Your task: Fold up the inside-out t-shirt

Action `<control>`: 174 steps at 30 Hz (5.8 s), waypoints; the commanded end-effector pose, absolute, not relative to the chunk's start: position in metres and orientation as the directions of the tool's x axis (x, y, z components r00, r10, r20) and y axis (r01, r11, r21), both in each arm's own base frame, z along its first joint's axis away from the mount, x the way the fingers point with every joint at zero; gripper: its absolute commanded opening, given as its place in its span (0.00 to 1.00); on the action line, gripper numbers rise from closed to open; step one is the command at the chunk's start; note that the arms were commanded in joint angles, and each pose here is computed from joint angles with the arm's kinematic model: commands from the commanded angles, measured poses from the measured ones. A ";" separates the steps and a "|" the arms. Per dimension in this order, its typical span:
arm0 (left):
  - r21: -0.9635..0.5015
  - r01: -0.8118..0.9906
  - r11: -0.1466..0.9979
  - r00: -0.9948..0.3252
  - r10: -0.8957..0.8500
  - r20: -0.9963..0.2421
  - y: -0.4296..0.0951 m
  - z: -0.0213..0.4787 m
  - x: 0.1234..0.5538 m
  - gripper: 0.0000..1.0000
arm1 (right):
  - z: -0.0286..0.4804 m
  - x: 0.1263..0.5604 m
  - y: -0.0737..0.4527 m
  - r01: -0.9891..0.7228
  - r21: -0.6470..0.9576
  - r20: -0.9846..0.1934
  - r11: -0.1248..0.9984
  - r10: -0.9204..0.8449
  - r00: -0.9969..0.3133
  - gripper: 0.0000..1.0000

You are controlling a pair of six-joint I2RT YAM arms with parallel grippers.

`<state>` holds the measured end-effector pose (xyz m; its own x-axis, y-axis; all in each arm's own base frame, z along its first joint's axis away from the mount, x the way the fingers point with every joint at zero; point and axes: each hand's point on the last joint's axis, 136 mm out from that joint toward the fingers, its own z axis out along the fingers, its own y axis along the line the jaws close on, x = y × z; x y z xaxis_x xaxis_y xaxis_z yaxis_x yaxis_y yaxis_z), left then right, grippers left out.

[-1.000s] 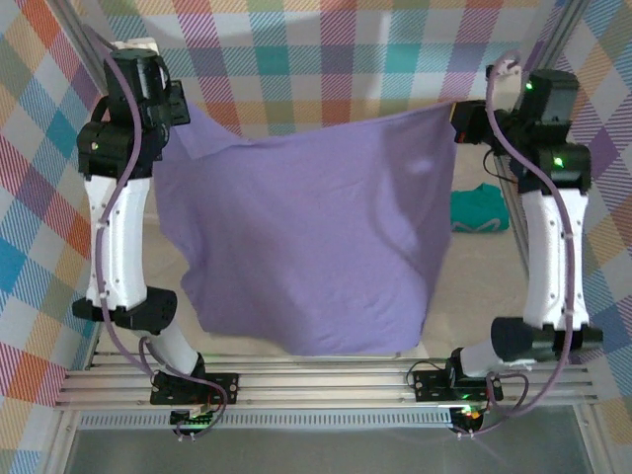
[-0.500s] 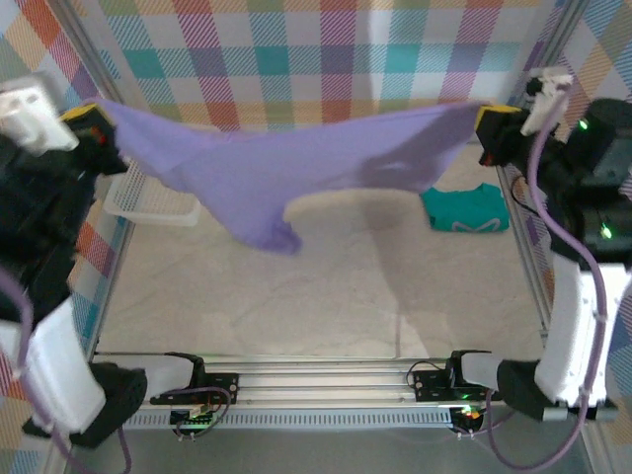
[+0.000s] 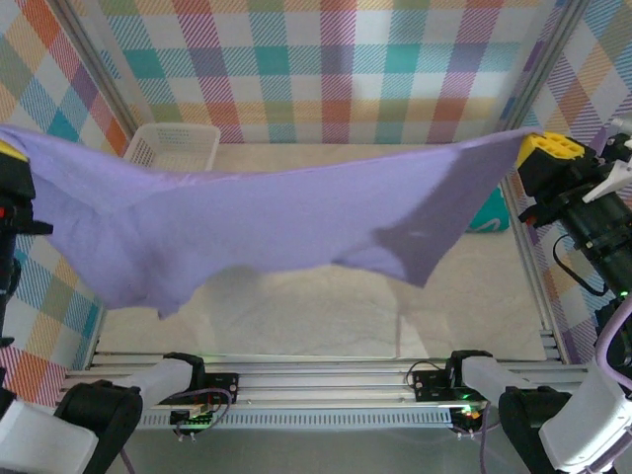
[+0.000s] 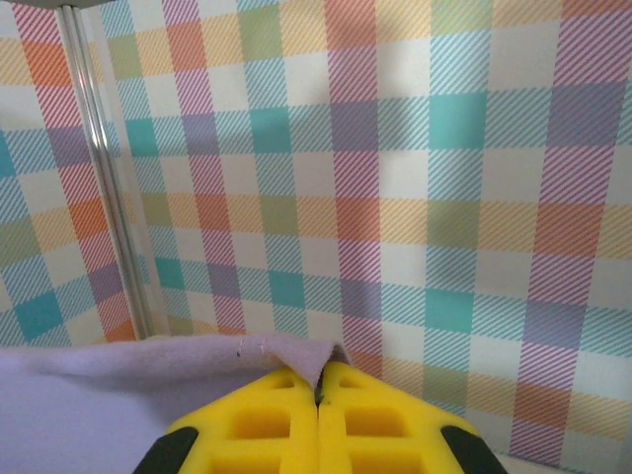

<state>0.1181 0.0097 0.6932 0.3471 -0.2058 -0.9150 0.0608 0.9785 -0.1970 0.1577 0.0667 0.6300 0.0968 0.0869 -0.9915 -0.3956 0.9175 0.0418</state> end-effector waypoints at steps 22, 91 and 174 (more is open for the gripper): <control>-0.056 -0.057 0.997 -0.356 -0.073 -0.932 -0.043 0.312 0.676 0.19 | 0.265 0.648 0.074 -0.217 0.167 -0.841 0.962 0.024 -0.541 0.12; -0.387 -0.184 0.903 -0.928 -0.290 -0.235 -0.148 0.075 0.285 0.78 | 0.046 0.320 0.048 0.296 0.230 -0.167 0.927 0.337 -0.926 0.05; -0.467 -0.477 0.745 -0.774 -0.607 -0.178 -0.041 0.151 0.267 0.00 | 0.083 0.355 0.057 0.206 0.315 -0.216 0.926 0.281 -0.935 0.08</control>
